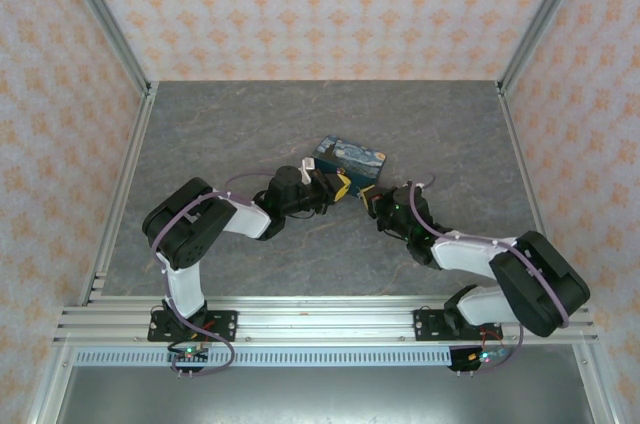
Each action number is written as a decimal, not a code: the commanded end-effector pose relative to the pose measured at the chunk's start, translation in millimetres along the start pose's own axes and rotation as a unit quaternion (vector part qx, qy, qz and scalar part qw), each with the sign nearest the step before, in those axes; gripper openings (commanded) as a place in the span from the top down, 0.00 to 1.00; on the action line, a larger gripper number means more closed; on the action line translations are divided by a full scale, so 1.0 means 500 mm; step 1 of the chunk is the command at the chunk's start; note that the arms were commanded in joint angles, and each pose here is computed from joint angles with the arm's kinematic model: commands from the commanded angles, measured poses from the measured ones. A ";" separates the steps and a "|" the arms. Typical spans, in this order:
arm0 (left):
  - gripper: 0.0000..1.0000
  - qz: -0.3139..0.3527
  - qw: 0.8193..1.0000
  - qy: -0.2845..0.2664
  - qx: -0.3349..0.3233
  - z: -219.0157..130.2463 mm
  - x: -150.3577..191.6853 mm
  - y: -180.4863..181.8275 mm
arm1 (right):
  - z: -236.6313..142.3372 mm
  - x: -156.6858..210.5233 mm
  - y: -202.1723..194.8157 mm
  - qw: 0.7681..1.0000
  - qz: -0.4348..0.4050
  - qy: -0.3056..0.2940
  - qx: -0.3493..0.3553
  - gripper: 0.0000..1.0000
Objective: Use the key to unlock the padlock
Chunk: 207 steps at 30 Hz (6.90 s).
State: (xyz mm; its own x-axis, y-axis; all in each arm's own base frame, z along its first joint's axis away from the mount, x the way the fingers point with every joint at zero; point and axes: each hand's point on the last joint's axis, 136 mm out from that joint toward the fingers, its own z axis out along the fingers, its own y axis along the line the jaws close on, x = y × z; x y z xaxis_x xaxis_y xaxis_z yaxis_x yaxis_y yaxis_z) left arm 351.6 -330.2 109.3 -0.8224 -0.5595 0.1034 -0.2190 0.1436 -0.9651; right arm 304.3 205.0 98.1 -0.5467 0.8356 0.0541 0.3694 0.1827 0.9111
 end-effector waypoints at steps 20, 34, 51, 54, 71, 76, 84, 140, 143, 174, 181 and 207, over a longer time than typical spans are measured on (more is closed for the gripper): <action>1.00 0.016 0.999 -0.009 0.036 0.001 -0.002 -0.041 | 0.010 0.013 0.054 0.999 -0.006 0.012 -0.032 1.00; 1.00 0.016 0.999 -0.008 0.035 0.002 0.001 -0.037 | 0.011 0.024 0.062 0.999 -0.012 0.013 -0.036 1.00; 1.00 0.015 0.999 -0.009 0.034 0.000 0.001 -0.034 | -0.005 0.013 0.049 1.000 -0.017 -0.002 -0.024 1.00; 1.00 0.015 0.999 -0.008 0.033 0.000 0.001 -0.032 | -0.002 0.014 0.049 1.000 -0.017 0.000 -0.024 1.00; 1.00 0.015 0.999 -0.007 0.034 0.000 0.002 -0.032 | 0.013 0.015 0.046 1.000 -0.015 0.000 -0.023 1.00; 1.00 0.015 0.999 -0.007 0.033 0.000 0.002 -0.028 | 0.014 0.015 0.050 1.000 -0.015 0.000 -0.024 1.00; 1.00 0.014 0.999 -0.005 0.031 0.001 0.004 -0.024 | 0.014 0.015 0.052 1.000 -0.016 0.000 -0.024 1.00; 1.00 0.022 0.999 0.020 0.032 0.010 0.042 -0.039 | 0.032 0.015 0.039 0.993 -0.120 0.012 -0.005 1.00; 1.00 0.022 0.999 0.021 0.031 0.010 0.043 -0.038 | 0.032 0.013 0.040 0.992 -0.128 0.017 -0.012 1.00; 1.00 0.024 0.999 0.034 0.029 0.020 0.094 -0.045 | 0.037 0.018 0.068 0.997 0.010 0.036 -0.071 1.00; 1.00 0.024 0.999 0.036 0.028 0.019 0.098 -0.041 | 0.046 0.035 0.086 0.993 -0.085 0.058 -0.050 1.00; 1.00 0.026 0.998 0.037 0.040 0.023 0.103 -0.053 | 0.061 0.029 0.084 0.991 0.055 0.095 -0.081 1.00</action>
State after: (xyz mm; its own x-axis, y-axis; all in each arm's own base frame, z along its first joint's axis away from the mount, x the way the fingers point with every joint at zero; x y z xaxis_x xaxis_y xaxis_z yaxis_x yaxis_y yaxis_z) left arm 359.8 -323.6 95.3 -0.7231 -0.6883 0.0576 -0.2433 0.1757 -0.9539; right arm 331.7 225.7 92.9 -0.6285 0.7654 0.1387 0.3615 0.1295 0.9233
